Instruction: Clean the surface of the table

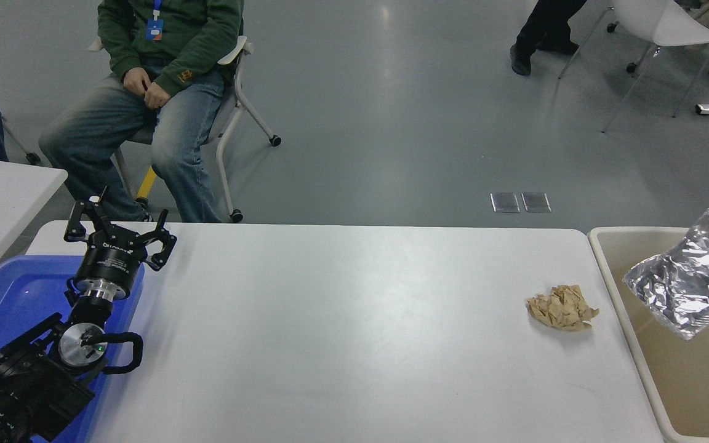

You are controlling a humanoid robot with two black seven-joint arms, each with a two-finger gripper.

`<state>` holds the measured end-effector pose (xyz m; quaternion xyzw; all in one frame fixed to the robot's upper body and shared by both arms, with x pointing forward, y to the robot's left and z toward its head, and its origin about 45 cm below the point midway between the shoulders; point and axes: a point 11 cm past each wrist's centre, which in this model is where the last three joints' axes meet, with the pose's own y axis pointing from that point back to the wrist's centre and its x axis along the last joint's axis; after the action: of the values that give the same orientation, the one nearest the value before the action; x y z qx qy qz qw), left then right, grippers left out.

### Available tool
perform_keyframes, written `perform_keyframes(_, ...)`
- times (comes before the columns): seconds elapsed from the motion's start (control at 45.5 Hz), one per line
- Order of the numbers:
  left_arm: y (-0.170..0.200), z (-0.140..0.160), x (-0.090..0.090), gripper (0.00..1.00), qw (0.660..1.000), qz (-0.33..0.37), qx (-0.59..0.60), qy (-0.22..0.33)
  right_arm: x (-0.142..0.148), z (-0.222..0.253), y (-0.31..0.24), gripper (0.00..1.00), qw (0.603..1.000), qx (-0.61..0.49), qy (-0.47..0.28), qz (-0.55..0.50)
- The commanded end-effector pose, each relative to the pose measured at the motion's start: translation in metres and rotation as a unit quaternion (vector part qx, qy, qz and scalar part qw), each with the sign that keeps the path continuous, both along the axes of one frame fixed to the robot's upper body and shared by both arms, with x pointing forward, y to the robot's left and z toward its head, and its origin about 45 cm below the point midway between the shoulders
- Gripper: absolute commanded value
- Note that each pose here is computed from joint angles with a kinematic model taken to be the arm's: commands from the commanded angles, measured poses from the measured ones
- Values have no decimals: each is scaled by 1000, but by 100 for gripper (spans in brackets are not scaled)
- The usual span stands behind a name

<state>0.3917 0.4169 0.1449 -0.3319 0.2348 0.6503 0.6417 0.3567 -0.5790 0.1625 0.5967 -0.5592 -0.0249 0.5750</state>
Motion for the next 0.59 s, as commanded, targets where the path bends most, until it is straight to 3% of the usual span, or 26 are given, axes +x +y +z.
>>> perform_keyframes(0.0,0,0,0,100,1000,0,0,0,5,-4,5,0,1000,-22,-3,3)
perform_keyframes(0.571,0,0,0,100,1000,0,0,0,5,-4,3,0,999,-35,-10,-2)
